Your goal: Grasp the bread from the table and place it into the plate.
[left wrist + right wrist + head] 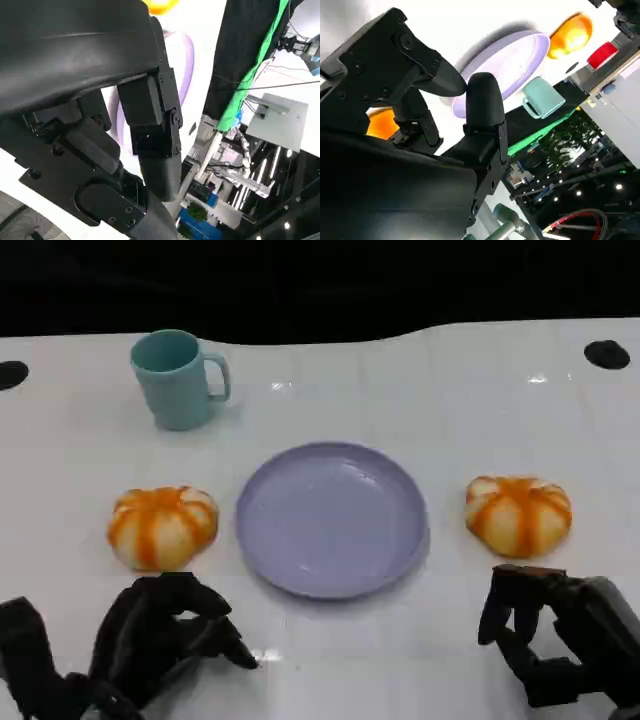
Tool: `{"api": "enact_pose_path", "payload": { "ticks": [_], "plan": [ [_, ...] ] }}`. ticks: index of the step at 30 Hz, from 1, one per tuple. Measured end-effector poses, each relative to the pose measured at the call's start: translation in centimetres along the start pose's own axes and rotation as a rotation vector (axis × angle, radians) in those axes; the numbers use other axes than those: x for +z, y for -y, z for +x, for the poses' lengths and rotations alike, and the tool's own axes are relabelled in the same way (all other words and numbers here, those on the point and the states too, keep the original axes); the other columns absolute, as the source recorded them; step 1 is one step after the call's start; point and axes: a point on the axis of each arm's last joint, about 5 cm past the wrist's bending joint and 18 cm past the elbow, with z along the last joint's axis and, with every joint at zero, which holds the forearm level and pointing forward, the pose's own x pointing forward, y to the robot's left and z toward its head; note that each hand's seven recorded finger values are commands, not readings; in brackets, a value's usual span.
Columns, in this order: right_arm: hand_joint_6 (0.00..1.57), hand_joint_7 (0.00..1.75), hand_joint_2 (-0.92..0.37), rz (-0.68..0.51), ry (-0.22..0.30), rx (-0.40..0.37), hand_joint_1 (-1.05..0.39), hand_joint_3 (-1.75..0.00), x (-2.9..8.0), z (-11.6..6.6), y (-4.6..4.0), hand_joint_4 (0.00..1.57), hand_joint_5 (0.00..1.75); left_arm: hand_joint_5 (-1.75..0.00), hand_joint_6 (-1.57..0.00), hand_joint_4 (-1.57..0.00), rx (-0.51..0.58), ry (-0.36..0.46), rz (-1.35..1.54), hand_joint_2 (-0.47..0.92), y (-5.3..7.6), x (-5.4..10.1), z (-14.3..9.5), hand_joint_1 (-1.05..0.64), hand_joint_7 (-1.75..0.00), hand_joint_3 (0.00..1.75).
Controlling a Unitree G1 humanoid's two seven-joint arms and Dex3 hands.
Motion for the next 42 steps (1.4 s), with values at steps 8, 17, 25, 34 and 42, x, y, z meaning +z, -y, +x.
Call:
{"api": "enact_pose_path", "payload": {
  "ticks": [8,17,25,34,42],
  "plan": [
    [0.70,1.59,-0.32,-0.003,0.001,0.002,-0.07,-1.42,-0.05,0.09,0.02,0.86,1.75,-0.59,-1.57,-1.57,0.000,0.002,0.002,0.61,-0.01,0.03,0.04,-1.05,-0.37,0.00],
    [0.71,1.57,-0.32,-0.003,-0.001,0.003,-0.07,-1.41,-0.06,0.07,0.02,0.86,1.75,-0.60,-1.57,-1.57,-0.002,0.002,0.003,0.61,0.00,0.07,0.11,-1.05,-0.38,0.00],
    [0.71,1.57,-0.32,-0.004,-0.001,0.005,-0.08,-1.41,-0.08,0.05,0.01,0.86,1.75,-0.59,-1.57,-1.57,-0.002,0.003,0.003,0.61,0.00,0.07,0.11,-1.05,-0.36,0.00],
    [0.77,1.10,-0.52,-0.002,0.003,-0.002,-0.10,-1.06,-0.05,0.08,0.05,0.76,1.57,-0.60,-1.57,-1.57,-0.001,0.003,0.002,0.60,0.00,0.08,0.11,-1.05,-0.37,0.00],
    [0.72,0.69,-0.74,-0.006,0.017,-0.032,-0.20,-0.56,0.17,0.45,0.35,0.63,1.16,-0.60,-1.57,-1.57,-0.001,0.003,0.003,0.61,-0.01,0.09,0.10,-1.05,-0.37,0.00]
  ]
}}
